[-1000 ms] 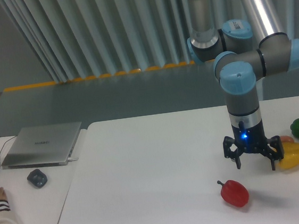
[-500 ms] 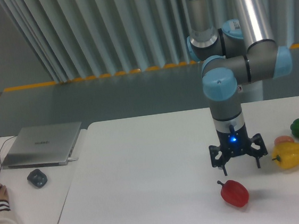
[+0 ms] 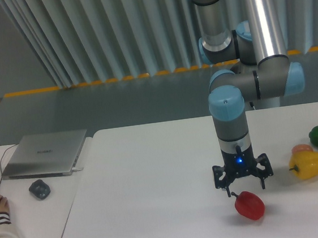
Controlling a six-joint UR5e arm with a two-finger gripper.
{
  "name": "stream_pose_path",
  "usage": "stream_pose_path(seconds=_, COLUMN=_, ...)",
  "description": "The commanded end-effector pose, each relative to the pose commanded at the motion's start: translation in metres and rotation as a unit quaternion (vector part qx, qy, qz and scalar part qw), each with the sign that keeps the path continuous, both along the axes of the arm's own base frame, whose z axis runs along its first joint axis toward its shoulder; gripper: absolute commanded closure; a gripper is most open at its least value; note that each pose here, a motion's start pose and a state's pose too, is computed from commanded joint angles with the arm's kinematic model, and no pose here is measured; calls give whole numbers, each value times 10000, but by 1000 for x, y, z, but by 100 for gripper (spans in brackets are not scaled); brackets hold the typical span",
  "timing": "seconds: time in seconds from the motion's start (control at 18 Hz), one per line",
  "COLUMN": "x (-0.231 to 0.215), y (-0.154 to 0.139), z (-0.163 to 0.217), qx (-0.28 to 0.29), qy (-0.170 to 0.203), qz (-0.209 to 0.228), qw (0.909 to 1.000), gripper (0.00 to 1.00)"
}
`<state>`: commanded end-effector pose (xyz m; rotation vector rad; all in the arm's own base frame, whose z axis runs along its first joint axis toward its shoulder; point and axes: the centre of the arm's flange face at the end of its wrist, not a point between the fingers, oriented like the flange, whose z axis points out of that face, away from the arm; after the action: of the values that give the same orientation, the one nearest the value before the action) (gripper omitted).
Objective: Place the red peppers in a basket
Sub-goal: 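Lower the gripper and close it around the red pepper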
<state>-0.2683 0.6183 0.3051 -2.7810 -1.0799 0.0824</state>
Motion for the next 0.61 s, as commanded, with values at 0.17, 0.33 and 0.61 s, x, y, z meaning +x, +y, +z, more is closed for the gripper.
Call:
stream_pose_path(seconds=0.17, x=-2, y=2, z=-11, qx=-78, qy=-35, qz=2, qw=10000, gripper=0)
stream_pose_path(seconds=0.33, x=-4, y=4, z=-13, qx=-69, qy=-48, qz=8, qw=10000, gripper=0)
stream_pose_path(seconds=0.61, x=-9, y=3, z=-18, qx=-89, qy=-83, qz=151, qw=9998, gripper=0)
